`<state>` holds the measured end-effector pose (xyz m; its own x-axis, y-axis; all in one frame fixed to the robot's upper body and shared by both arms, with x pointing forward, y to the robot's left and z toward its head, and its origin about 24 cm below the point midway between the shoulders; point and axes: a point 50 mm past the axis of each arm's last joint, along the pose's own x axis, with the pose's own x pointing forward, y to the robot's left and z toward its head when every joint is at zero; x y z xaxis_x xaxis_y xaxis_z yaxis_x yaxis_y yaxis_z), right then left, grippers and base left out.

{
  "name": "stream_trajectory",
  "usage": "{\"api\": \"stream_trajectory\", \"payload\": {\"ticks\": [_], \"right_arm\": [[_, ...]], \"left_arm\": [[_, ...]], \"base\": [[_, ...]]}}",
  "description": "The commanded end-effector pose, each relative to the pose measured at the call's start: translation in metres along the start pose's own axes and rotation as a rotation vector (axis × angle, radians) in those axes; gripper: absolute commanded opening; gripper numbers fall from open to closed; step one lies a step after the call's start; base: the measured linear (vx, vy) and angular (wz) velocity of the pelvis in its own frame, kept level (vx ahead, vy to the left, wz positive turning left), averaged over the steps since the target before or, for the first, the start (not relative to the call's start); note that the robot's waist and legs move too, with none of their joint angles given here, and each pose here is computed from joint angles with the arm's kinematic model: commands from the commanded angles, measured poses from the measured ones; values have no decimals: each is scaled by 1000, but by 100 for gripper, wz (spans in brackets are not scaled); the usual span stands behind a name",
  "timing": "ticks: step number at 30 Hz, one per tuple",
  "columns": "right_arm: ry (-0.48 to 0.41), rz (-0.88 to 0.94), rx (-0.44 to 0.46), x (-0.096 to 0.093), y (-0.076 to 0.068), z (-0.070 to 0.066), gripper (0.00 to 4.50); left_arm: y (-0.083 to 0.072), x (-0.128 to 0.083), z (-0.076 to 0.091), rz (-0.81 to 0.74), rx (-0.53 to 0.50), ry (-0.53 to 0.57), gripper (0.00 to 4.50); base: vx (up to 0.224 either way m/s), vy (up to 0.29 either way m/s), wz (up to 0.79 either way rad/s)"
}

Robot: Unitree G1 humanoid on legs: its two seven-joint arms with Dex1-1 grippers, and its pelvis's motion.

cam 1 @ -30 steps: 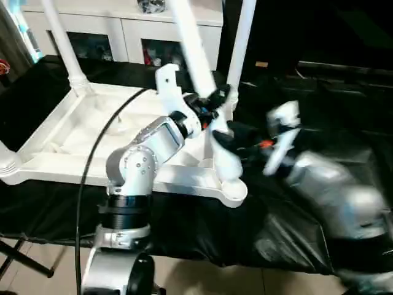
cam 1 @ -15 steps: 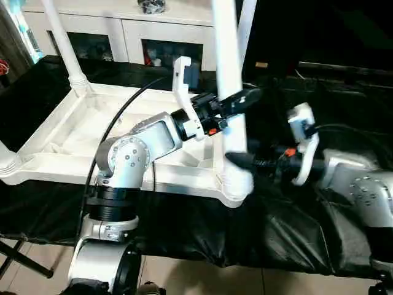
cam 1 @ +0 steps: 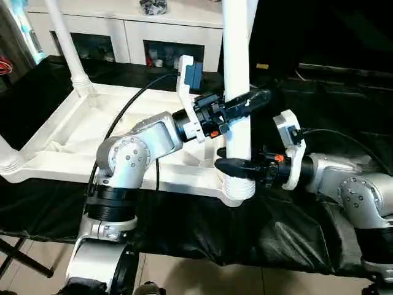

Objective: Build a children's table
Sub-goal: Pick table leg

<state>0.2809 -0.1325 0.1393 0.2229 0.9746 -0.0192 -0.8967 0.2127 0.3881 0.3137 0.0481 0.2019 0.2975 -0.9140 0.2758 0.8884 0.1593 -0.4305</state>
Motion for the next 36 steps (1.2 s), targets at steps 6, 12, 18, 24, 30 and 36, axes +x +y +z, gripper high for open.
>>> {"api": "stream_trajectory", "payload": {"ticks": [6, 12, 18, 24, 30, 36], "right_arm": [[-82, -205, -110, 12, -4, 6, 197], [-130, -382, -169, 33, -6, 9, 196], [-149, -426, -220, 53, 0, 11, 196], [-134, -441, -223, 55, 1, 5, 196], [-120, -460, -221, 54, -2, 5, 252], [-59, -402, -188, 36, -11, 11, 300]], "left_arm": [[0, 10, 3, 140, 59, -19, 258], [20, 11, -3, 533, 141, -33, 277], [27, 10, 1, 698, 161, -142, 216], [27, 8, 7, 702, 207, -173, 190], [23, 12, 4, 657, 210, -171, 188], [20, 14, 8, 540, 248, -148, 188]], "base": [[0, 0, 0], [0, 0, 0], [0, 0, 0], [0, 0, 0], [0, 0, 0], [0, 0, 0]]}}
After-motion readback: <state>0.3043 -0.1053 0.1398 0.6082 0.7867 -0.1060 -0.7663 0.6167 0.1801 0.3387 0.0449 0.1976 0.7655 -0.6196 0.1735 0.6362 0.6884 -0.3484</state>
